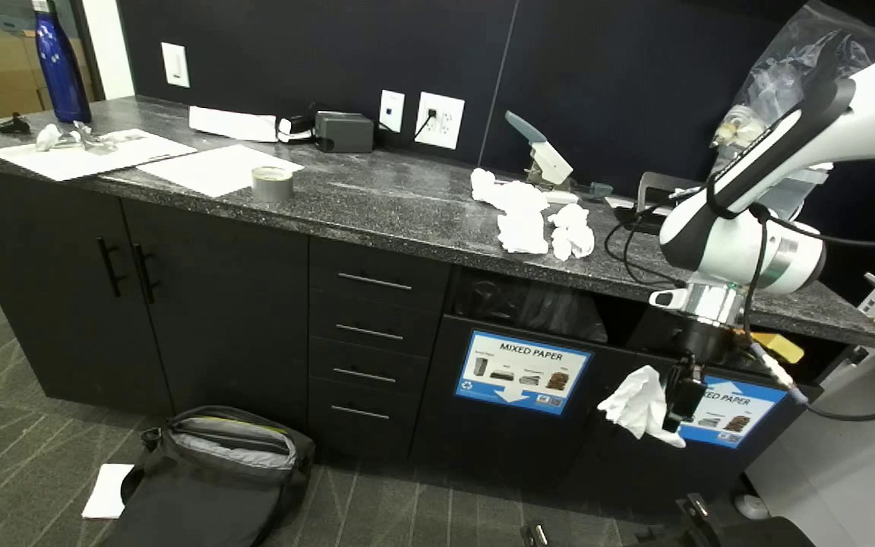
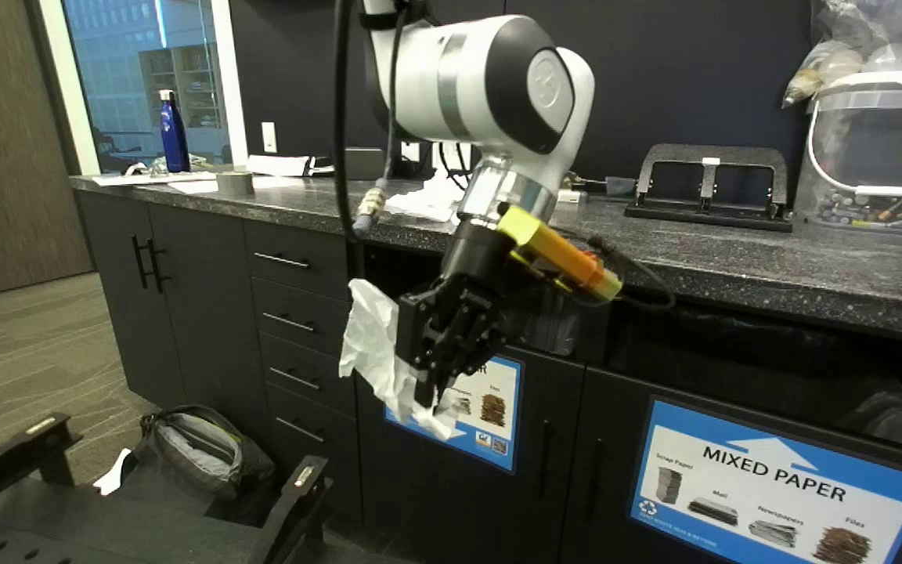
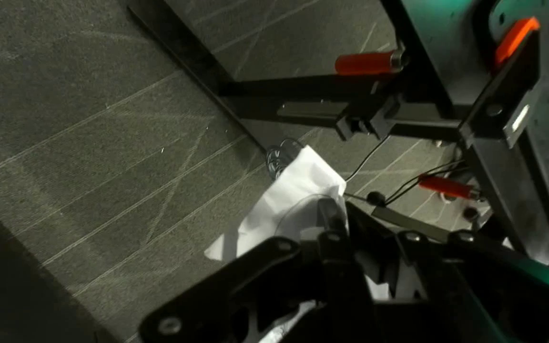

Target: Put the papers in the bon to the left

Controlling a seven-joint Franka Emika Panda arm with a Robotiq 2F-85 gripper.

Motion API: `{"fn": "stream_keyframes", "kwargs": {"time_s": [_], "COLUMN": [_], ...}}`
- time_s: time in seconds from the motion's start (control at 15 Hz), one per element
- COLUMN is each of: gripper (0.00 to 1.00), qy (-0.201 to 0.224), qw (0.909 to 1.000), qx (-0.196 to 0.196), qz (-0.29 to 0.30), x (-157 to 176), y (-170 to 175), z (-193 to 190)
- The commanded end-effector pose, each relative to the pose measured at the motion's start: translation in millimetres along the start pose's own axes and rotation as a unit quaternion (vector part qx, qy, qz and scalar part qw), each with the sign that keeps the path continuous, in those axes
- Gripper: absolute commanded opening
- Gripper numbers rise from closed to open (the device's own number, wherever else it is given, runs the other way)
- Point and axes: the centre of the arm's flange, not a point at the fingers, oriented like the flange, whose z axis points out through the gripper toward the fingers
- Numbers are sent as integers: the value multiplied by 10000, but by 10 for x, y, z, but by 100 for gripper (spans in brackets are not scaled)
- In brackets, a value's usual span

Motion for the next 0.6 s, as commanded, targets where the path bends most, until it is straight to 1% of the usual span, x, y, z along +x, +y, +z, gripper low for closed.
{"fn": "stream_keyframes", "kwargs": {"time_s": [0.0, 0.13, 0.27, 0.4, 0.53], "gripper": [5, 5, 5, 5, 5], "qy": [681, 1095, 1518, 1915, 2299], "qw": [9950, 9880, 9771, 9630, 9457], "qx": [-551, -763, -967, -1158, -1344], "qz": [479, 779, 1136, 1502, 1863], "x": [207, 364, 548, 745, 907], "y": [-437, -479, -472, -397, -241], "z": [564, 715, 780, 743, 656]}}
